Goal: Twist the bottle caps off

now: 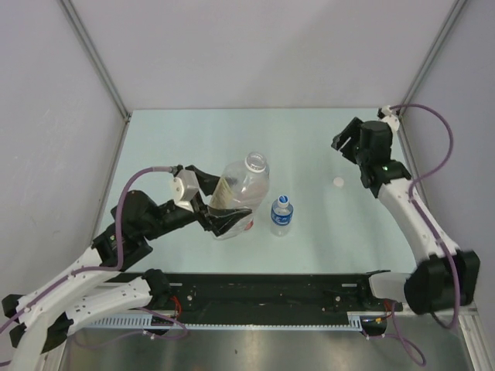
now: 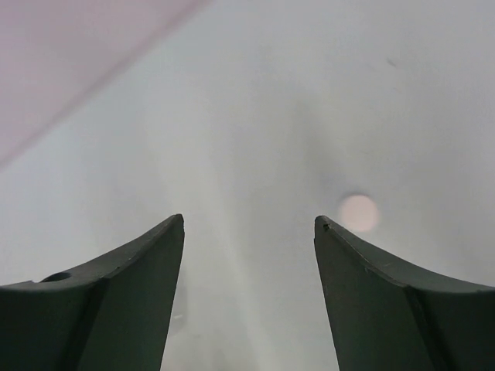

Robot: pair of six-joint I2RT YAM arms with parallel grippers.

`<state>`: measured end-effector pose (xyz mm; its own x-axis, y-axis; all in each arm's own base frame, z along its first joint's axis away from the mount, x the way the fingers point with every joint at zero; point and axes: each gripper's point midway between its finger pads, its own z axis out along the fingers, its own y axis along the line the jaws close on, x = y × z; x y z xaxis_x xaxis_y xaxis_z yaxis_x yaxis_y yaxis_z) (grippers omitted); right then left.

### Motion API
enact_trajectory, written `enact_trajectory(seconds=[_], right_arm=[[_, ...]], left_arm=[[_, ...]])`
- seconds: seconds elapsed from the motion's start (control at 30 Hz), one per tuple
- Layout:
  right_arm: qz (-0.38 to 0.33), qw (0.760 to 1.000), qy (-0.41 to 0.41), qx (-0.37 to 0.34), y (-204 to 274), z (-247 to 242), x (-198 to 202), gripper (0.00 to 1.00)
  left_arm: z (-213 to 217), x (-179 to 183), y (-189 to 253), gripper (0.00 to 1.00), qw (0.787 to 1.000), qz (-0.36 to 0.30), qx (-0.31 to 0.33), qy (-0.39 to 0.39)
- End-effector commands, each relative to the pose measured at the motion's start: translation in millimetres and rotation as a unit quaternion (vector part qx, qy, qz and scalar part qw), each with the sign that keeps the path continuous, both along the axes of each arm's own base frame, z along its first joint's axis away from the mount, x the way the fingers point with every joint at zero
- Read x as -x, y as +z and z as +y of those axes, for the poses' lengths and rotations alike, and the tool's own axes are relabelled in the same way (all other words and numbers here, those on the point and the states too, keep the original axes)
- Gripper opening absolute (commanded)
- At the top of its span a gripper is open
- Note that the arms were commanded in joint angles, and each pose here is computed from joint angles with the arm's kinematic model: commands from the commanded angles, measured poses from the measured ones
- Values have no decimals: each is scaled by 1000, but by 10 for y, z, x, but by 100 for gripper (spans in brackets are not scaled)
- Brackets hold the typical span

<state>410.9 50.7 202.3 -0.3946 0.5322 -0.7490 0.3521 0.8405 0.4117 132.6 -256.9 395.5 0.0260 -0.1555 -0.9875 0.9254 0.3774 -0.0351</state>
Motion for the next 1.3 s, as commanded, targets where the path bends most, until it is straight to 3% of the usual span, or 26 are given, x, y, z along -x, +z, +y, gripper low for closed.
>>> enact_trajectory(seconds=[0.0,0.17,0.2,0.3,0.47,0.63,1.1,1.27], right_arm=[[-194,971,122,-72,1506,607,505,72],[-316,883,323,-125,2389,1187,1455,73],[-340,847,382,-143,2568,1322,1737,74],[-364,799,448,-166,2772,1432,2132,78],[-360,781,484,-160,2766,1459,2361,85],[-339,788,492,-148,2634,1476,2403,87],[-317,779,522,-138,2494,1676,2555,87],[-316,778,526,-135,2473,1739,2566,83]], left_arm=[[-58,-106,103,1,1000,-11,17,13],[-232,-171,14,1,1000,-9,-11,-3],[-281,-124,-11,1,1000,-11,-18,-23],[-459,-6,-139,1,995,-5,-49,-84],[-666,98,-184,1,987,17,-63,-149],[-727,91,-114,2,986,23,-56,-156],[-786,23,-101,2,987,24,-62,-148],[-802,20,-123,3,986,26,-66,-149]])
